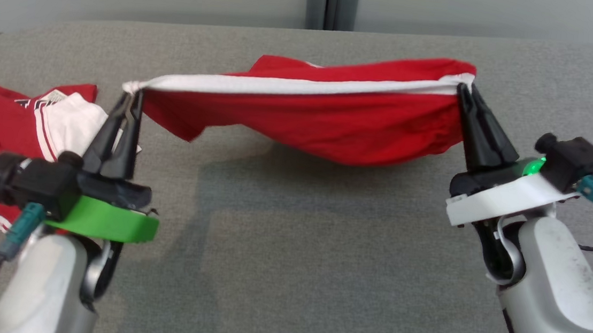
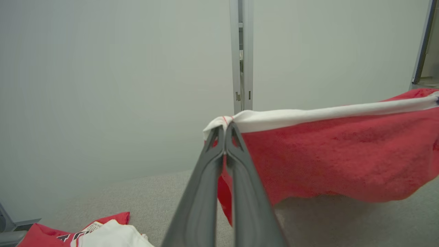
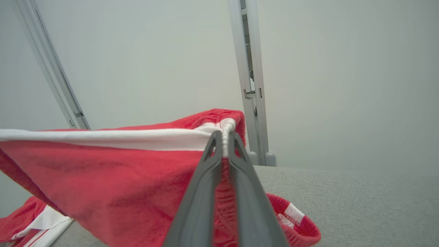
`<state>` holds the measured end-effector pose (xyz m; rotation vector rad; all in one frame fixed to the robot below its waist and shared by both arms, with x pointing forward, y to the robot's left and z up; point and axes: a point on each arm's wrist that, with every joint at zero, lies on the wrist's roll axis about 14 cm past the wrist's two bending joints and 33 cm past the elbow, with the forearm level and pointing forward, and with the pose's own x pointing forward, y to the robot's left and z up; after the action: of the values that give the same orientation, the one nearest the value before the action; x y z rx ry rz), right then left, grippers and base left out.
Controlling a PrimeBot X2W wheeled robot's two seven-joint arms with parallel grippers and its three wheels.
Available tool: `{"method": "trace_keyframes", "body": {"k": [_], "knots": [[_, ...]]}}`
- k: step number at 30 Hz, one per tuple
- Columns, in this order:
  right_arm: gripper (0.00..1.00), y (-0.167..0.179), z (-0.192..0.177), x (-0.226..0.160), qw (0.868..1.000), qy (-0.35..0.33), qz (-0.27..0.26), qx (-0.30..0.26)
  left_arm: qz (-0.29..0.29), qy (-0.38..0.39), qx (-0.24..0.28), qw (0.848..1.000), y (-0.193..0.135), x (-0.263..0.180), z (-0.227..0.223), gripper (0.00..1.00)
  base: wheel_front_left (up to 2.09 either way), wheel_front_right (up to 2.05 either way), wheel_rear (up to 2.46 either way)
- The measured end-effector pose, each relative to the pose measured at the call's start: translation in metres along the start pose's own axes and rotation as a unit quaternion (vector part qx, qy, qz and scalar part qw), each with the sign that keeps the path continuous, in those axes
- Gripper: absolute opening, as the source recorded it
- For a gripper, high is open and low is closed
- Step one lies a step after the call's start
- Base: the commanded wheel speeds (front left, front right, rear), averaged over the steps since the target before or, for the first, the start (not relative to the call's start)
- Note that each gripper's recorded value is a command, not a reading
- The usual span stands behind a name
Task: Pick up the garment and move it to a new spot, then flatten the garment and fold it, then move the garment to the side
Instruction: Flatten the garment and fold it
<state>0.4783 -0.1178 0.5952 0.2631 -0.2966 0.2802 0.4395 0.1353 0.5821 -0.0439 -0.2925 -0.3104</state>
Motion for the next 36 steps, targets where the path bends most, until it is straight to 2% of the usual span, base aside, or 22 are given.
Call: {"method": "trace_keyframes", "body": {"k": [4,7,9,12,16,23,26,30,33,36], "knots": [[0.00,0.003,0.068,0.004,0.996,-0.083,0.022,0.010,-0.033,-0.084,0.043,0.995,0.001,0.021,0.064,0.00,0.00,0.00,0.00],[0.00,0.005,0.125,0.006,0.990,-0.137,0.041,-0.005,-0.055,-0.134,0.054,0.988,-0.001,0.034,0.104,0.00,0.00,0.00,0.00],[0.00,0.007,0.158,0.007,0.986,-0.158,0.053,-0.022,-0.072,-0.156,0.056,0.983,-0.004,0.046,0.128,0.00,0.00,0.00,0.00],[0.00,0.007,0.177,0.015,0.987,-0.146,0.061,-0.039,-0.089,-0.172,0.064,0.979,-0.006,0.064,0.153,0.00,0.00,0.00,0.00],[0.00,0.003,0.173,0.034,0.990,-0.110,0.061,-0.063,-0.092,-0.139,0.056,0.984,0.000,0.092,0.143,0.00,0.00,0.00,0.00],[0.00,-0.017,0.113,0.086,0.994,-0.046,0.041,-0.092,-0.065,-0.039,0.024,0.997,0.024,0.138,0.059,0.00,0.00,0.00,0.00],[0.00,-0.022,0.118,0.111,0.988,-0.089,0.038,-0.121,-0.049,-0.071,0.049,0.995,0.038,0.159,0.060,0.00,0.00,0.00,0.00],[0.00,-0.030,0.131,0.132,0.977,-0.154,0.030,-0.145,-0.033,-0.130,0.060,0.989,0.046,0.180,0.085,0.00,0.00,0.00,0.00],[0.00,-0.031,0.113,0.135,0.979,-0.142,0.030,-0.143,-0.026,-0.128,0.061,0.990,0.049,0.177,0.081,0.00,0.00,0.00,0.00],[0.00,-0.032,0.072,0.122,0.985,-0.086,0.035,-0.147,-0.018,-0.082,0.047,0.995,0.050,0.154,0.045,0.00,0.00,0.00,0.00]]}}
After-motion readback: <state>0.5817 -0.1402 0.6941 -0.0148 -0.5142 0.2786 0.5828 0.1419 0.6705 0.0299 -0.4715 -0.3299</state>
